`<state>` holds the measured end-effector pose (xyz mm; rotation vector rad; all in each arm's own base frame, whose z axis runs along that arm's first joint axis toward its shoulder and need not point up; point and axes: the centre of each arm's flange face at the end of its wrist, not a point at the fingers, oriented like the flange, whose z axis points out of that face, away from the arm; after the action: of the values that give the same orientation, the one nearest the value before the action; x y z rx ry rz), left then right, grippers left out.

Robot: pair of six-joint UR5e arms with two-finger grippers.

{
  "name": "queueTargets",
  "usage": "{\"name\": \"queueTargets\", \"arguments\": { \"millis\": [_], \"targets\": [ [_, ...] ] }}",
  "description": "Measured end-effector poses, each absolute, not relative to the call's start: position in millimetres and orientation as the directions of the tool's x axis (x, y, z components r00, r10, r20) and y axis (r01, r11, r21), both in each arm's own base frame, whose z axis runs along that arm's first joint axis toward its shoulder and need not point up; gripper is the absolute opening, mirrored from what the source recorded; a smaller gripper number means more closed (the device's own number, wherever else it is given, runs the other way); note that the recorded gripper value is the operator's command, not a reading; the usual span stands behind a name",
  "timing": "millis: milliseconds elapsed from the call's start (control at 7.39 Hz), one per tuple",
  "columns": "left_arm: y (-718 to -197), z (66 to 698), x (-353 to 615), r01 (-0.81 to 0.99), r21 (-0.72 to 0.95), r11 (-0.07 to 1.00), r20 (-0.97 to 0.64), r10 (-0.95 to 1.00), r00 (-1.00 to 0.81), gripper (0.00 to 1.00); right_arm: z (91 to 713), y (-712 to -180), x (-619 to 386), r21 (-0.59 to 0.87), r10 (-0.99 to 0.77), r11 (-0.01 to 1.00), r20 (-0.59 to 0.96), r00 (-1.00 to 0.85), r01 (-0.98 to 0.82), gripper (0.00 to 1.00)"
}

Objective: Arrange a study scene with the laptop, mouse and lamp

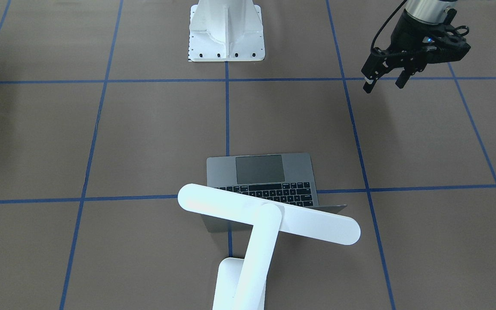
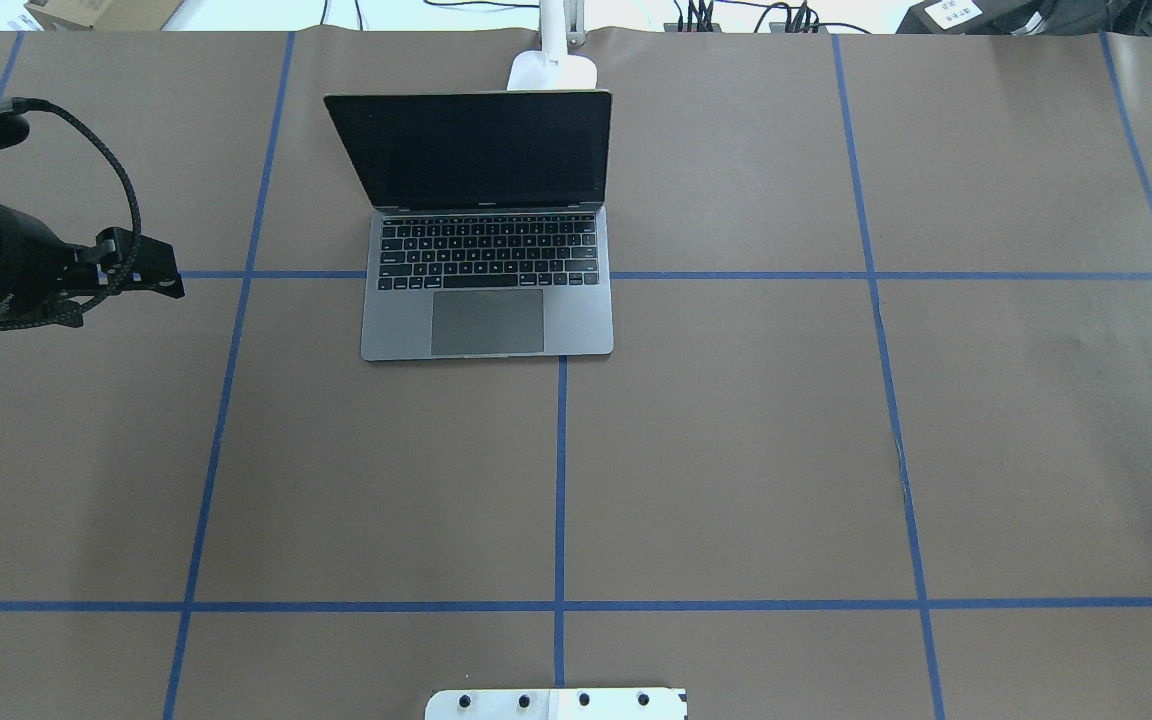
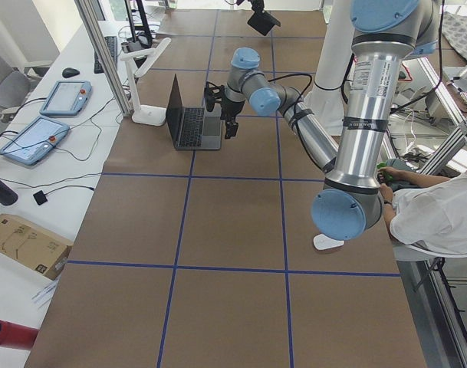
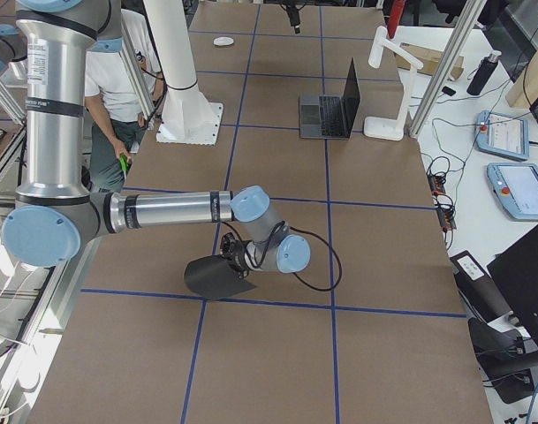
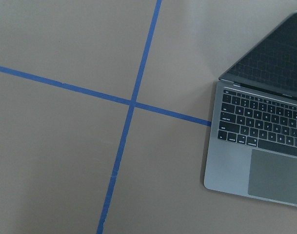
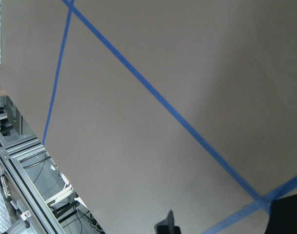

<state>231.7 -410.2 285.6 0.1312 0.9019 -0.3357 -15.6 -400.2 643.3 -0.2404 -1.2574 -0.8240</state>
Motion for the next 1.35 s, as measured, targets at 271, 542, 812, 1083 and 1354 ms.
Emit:
{"name": "queueTargets", "arguments": {
  "millis": [271, 542, 812, 1083, 1354],
  "targets": [
    [-412, 290, 234, 0.338, -0.036, 0.941, -0.780, -0.238, 0.578, 1.00, 598, -499, -30, 0.232, -0.402, 0.733, 0.906, 0.132, 0.640, 0.00],
    [-416, 297, 238, 0.338, -0.045, 0.940, -0.771, -0.247, 0.587, 1.00, 571, -581, -70, 0.235, -0.390, 0.769, 0.909, 0.145, 0.595, 0.00],
    [-421, 305, 242, 0.339, -0.051, 0.939, -0.760, -0.257, 0.597, 1.00, 540, -616, -136, 0.236, -0.366, 0.813, 0.918, 0.153, 0.532, 0.00],
    [-422, 305, 243, 0.339, -0.052, 0.939, -0.761, -0.257, 0.596, 1.00, 504, -625, -215, 0.223, -0.330, 0.829, 0.935, 0.128, 0.513, 0.00],
    [-422, 305, 243, 0.339, -0.052, 0.939, -0.761, -0.257, 0.596, 1.00, 471, -638, -270, 0.206, -0.294, 0.845, 0.950, 0.107, 0.494, 0.00]
  ]
}}
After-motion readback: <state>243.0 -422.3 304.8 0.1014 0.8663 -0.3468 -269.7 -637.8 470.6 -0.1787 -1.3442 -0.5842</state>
